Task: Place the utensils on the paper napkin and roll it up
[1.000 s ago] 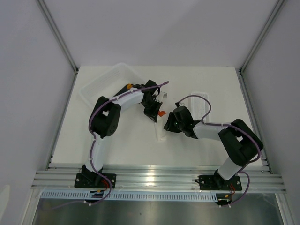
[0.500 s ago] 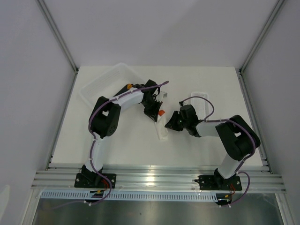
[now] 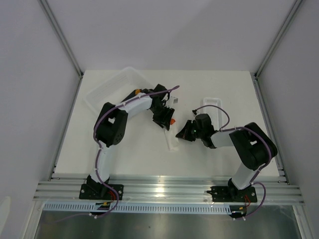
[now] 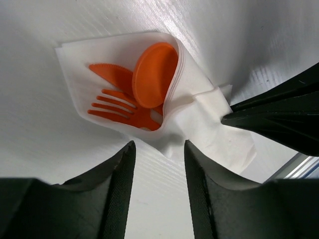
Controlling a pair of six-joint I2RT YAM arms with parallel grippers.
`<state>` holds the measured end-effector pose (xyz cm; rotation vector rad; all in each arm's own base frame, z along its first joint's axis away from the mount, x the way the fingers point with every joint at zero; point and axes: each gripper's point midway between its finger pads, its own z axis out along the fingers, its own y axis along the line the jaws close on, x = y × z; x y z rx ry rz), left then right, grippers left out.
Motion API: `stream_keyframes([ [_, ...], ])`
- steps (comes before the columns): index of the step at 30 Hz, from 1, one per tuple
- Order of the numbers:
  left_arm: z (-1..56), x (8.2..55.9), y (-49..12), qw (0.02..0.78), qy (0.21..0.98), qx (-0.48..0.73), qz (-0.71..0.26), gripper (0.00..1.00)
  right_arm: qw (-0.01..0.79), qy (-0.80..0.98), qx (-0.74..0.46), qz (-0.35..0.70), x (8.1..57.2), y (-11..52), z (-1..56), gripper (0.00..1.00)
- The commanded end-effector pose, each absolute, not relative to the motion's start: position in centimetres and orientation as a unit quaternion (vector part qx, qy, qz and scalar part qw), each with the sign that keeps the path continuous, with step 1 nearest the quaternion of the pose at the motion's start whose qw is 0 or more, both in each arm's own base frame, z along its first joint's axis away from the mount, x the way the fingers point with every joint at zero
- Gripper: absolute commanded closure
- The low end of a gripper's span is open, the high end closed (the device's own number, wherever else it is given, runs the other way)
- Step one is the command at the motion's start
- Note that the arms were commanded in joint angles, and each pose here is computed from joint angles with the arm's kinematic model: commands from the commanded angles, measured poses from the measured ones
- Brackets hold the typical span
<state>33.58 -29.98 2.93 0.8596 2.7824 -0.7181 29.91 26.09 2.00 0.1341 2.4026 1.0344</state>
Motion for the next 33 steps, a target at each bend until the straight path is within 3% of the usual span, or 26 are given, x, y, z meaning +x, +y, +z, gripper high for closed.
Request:
stream_keyframes([
  [1, 7.6, 34.3, -29.8, 0.119, 0.913, 0.296, -0.254, 0.51, 0.288, 0.868, 0.036, 0.403, 30.3, 26.4, 4.1, 1.00],
  [14, 14.0, 33.2, -26.6, 0.174, 0.895, 0.322, -0.256, 0.46, 0.370, 0.827, 0.017, 0.423, 31.1, 26.1, 9.8, 1.00],
  [22, 14.7, 32.4, -26.2, 0.169, 0.891, 0.325, -0.268, 0.45, 0.384, 0.820, 0.007, 0.423, 31.4, 26.1, 11.2, 1.00],
  [27, 17.6, 31.7, -25.6, 0.191, 0.878, 0.342, -0.276, 0.44, 0.449, 0.781, -0.013, 0.433, 31.7, 25.7, 17.4, 1.00],
  [33, 24.7, 28.6, -25.3, 0.248, 0.833, 0.381, -0.315, 0.33, 0.541, 0.717, -0.058, 0.435, 29.8, 24.6, 26.7, 1.00],
])
